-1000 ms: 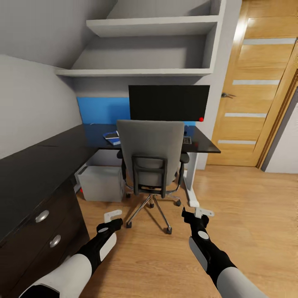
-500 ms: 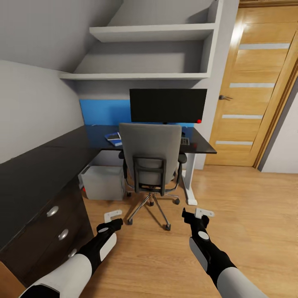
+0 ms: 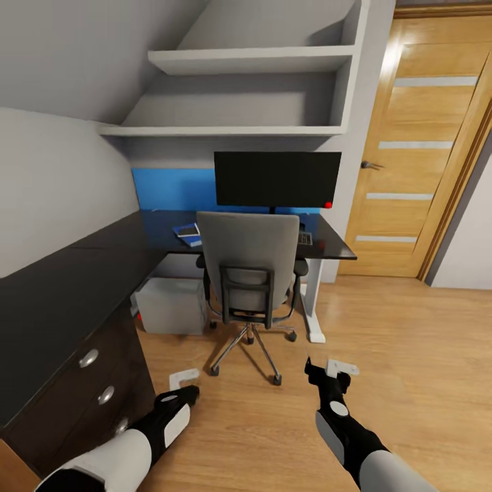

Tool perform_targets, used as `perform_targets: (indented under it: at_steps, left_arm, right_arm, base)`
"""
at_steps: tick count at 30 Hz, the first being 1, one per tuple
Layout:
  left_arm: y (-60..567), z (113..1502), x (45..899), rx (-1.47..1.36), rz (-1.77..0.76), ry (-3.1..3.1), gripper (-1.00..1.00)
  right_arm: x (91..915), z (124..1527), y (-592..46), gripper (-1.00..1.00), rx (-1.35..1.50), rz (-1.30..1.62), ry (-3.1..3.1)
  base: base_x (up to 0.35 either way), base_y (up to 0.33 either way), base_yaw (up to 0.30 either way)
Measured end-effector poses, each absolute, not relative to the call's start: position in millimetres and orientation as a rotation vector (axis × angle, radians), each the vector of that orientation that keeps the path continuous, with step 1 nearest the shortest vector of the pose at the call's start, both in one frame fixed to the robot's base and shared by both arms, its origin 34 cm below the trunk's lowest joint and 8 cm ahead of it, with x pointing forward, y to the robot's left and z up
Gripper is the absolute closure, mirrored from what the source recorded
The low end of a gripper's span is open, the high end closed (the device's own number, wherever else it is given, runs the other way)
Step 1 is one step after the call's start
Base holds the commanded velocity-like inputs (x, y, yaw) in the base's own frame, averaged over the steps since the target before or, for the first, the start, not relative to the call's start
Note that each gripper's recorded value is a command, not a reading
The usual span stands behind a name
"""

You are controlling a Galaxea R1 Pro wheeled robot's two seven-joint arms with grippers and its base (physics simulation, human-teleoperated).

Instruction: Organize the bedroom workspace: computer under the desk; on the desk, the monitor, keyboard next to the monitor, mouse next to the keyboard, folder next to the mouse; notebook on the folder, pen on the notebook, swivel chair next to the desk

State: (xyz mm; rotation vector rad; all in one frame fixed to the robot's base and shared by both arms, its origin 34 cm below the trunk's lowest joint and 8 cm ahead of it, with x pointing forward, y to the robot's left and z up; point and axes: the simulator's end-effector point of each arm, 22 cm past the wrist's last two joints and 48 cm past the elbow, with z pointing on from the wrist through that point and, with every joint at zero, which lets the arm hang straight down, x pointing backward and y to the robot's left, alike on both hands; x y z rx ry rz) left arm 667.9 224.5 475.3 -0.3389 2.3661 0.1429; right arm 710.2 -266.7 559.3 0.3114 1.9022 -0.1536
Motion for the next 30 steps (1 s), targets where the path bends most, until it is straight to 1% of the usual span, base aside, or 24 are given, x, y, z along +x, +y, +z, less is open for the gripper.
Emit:
perform_targets:
  at_steps: [5,7,14,18,21,24,28,30]
  left_arm:
    - [227,444,621,-0.329,0.194,2.470,-1.00]
    - [233,433,599,-0.356,0.207,2.443,-1.00]
    - [264,388,497,-0.366,0.293,2.538,-1.00]
    - [290,375,445,-0.368,0.351,2.555,-1.00]
    - [297,372,417,-0.359,0.363,2.563,-1.00]
    - [300,371,394,-0.350,0.353,2.564,-1.00]
    - [299,378,382,-0.313,0.345,2.542,-1.00]
    - [300,383,380,-0.276,0.345,2.531,-1.00]
  right_arm:
    - [662,511,-288,-1.00,0.299,-0.241,1.970]
    - [621,481,-303,-1.00,0.286,-0.301,2.022]
    - [557,448,-305,-1.00,0.271,-0.336,2.138]
    - [536,443,-310,-1.00,0.266,-0.351,2.172]
    - [529,446,-318,-1.00,0.264,-0.367,2.180]
    - [526,454,-348,-1.00,0.263,-0.417,2.172]
    - [524,470,-400,-1.00,0.252,-0.499,2.151]
    - [522,475,-415,-1.00,0.247,-0.523,2.151]
  base:
    - [0.000,0.000,0.000]
    - [0.000,0.000,0.000]
    - [0.000,0.000,0.000]
    - [0.000,0.000,0.000]
    - [0.000,0.000,0.000]
    - [0.000,0.000,0.000]
    - [0.000,0.000,0.000]
    - [0.000,0.000,0.000]
